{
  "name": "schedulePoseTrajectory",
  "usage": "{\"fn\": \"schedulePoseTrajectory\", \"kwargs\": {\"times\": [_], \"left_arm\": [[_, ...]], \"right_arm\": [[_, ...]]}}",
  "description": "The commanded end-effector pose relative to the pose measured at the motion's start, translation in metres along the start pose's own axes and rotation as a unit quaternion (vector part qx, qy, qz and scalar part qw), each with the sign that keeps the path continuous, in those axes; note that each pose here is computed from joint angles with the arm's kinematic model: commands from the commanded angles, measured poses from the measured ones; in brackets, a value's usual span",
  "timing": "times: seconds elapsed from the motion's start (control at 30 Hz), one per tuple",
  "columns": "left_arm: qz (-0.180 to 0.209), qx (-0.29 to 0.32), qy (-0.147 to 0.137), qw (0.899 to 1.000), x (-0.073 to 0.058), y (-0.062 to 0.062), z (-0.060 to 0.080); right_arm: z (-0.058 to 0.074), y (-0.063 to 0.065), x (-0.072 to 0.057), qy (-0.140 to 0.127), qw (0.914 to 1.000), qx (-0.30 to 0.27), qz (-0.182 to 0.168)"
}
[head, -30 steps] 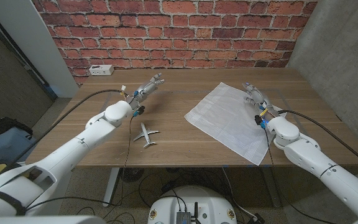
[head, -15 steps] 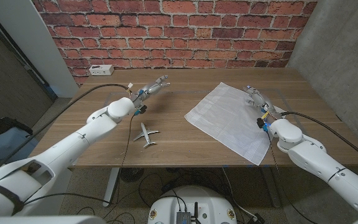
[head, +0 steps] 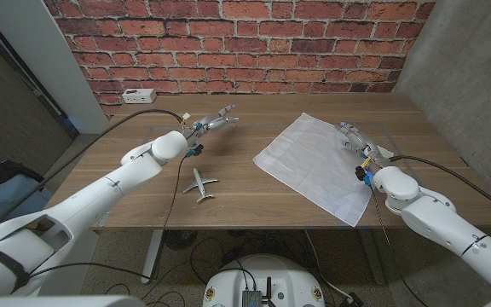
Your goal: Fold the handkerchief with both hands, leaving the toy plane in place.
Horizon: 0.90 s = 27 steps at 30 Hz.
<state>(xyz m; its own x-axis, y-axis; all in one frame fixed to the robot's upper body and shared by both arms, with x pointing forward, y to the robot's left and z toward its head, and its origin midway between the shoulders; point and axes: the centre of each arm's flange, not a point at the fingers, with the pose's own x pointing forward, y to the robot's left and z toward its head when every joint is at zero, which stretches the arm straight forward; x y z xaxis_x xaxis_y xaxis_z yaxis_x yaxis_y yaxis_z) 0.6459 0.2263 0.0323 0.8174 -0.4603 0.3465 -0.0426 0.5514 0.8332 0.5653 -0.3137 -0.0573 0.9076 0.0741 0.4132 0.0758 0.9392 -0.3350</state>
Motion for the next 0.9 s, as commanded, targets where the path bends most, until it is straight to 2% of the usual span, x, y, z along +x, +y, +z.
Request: {"fn": "schedulePoseTrajectory", "kwargs": {"times": [0.03,0.4,0.9], "left_arm": [[-0.008,0.059,-0.003,0.998,-0.001,-0.003,0.015],[-0.012,0.105,-0.006,0.994,-0.003,-0.007,0.028],[-0.017,0.117,-0.016,0.993,-0.013,-0.013,0.034]], "right_arm": [[0.0,0.0,-0.017,0.02,0.9992,-0.034,-0.005],[0.002,0.001,-0.037,0.036,0.9974,-0.06,-0.015],[0.013,0.006,-0.061,0.053,0.991,-0.121,-0.022]]}}
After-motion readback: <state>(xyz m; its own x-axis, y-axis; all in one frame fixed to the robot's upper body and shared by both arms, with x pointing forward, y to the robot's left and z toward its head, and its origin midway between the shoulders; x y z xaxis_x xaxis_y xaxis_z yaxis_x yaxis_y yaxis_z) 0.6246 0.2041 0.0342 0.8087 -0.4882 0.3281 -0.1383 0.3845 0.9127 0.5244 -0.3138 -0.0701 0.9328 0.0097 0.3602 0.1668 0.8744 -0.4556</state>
